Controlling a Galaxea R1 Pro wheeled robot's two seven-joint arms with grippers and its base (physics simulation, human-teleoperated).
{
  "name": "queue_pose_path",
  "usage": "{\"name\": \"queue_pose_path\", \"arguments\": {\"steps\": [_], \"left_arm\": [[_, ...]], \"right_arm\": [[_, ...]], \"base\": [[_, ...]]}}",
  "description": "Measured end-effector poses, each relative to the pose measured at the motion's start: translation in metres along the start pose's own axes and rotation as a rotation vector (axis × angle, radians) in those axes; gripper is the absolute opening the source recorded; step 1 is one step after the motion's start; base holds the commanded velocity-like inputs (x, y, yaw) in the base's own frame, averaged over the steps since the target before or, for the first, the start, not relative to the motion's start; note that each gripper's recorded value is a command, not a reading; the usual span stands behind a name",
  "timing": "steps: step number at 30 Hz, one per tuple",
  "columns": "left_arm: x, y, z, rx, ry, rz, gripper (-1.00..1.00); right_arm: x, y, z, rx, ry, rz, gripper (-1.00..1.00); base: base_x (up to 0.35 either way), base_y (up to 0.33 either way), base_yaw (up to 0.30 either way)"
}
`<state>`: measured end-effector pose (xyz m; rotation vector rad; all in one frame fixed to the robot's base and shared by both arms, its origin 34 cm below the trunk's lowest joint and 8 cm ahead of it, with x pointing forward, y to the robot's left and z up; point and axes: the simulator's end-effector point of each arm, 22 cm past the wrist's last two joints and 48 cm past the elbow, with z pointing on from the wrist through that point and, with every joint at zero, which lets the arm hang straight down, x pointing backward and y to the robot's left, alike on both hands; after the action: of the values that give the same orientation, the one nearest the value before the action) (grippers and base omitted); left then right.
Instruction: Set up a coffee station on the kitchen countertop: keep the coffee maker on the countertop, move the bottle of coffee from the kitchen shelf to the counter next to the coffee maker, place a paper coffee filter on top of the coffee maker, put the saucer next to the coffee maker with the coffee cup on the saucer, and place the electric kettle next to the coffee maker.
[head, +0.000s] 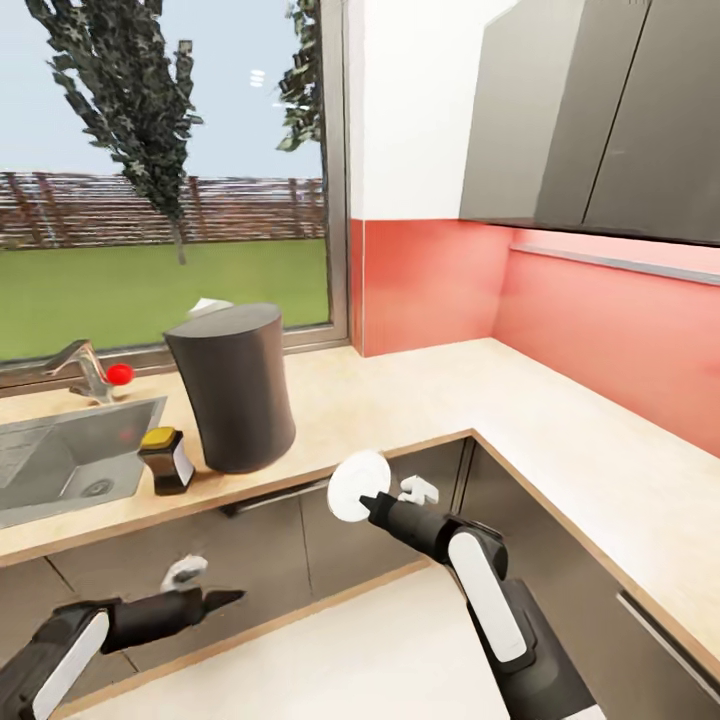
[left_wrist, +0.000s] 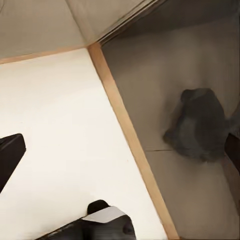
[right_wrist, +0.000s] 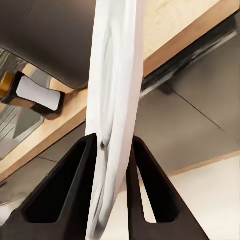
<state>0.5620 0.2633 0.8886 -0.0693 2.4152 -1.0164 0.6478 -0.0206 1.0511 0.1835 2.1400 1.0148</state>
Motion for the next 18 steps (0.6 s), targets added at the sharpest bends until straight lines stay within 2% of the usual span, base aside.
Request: {"name": "queue_pose_path", "arguments": {"steps": [4,6,7,8,11,12,13,16,18], "left_arm": [[0.069,0.062,-0.038,-0.112,-0.006,-0.018,1.0],[0.119,0.105,-0.069,-0.201,-0.017,-0.069,1.0],[0.134,0.118,-0.077,-0.231,-0.019,-0.085,1.0],[0.15,0.132,-0.085,-0.264,-0.011,-0.098,1.0],[0.225,0.182,-0.116,-0.411,0.078,-0.135,1.0],[0.248,0.196,-0.127,-0.461,0.111,-0.139,1.0],[0.28,0.218,-0.147,-0.556,0.156,-0.125,1.0],[0.308,0.244,-0.172,-0.698,0.195,-0.101,1.0],[0.318,0.263,-0.192,-0.827,0.225,-0.076,1.0]], "right_arm": [[-0.007,-0.003,-0.003,0.004,-0.016,0.01,-1.0],[-0.008,-0.003,-0.004,0.004,-0.02,0.011,-1.0],[-0.009,-0.003,-0.005,0.004,-0.021,0.01,-1.0],[-0.009,-0.002,-0.005,0.003,-0.022,0.01,-1.0],[-0.01,-0.001,-0.006,0.002,-0.025,0.008,-1.0],[-0.011,-0.001,-0.006,0.002,-0.026,0.007,-1.0],[-0.011,0.0,-0.006,0.001,-0.027,0.007,-1.0],[-0.012,-0.001,-0.008,0.003,-0.029,0.005,-1.0],[-0.017,-0.004,-0.01,0.007,-0.038,0.011,-1.0]], "base": [[-0.002,0.0,0.223],[0.0,0.0,0.223],[0.0,0.0,0.223],[0.0,0.0,0.223],[0.0,0.0,0.223],[0.0,0.0,0.221],[0.0,0.0,0.208],[0.0,0.0,0.104],[0.0,0.0,0.027]]}}
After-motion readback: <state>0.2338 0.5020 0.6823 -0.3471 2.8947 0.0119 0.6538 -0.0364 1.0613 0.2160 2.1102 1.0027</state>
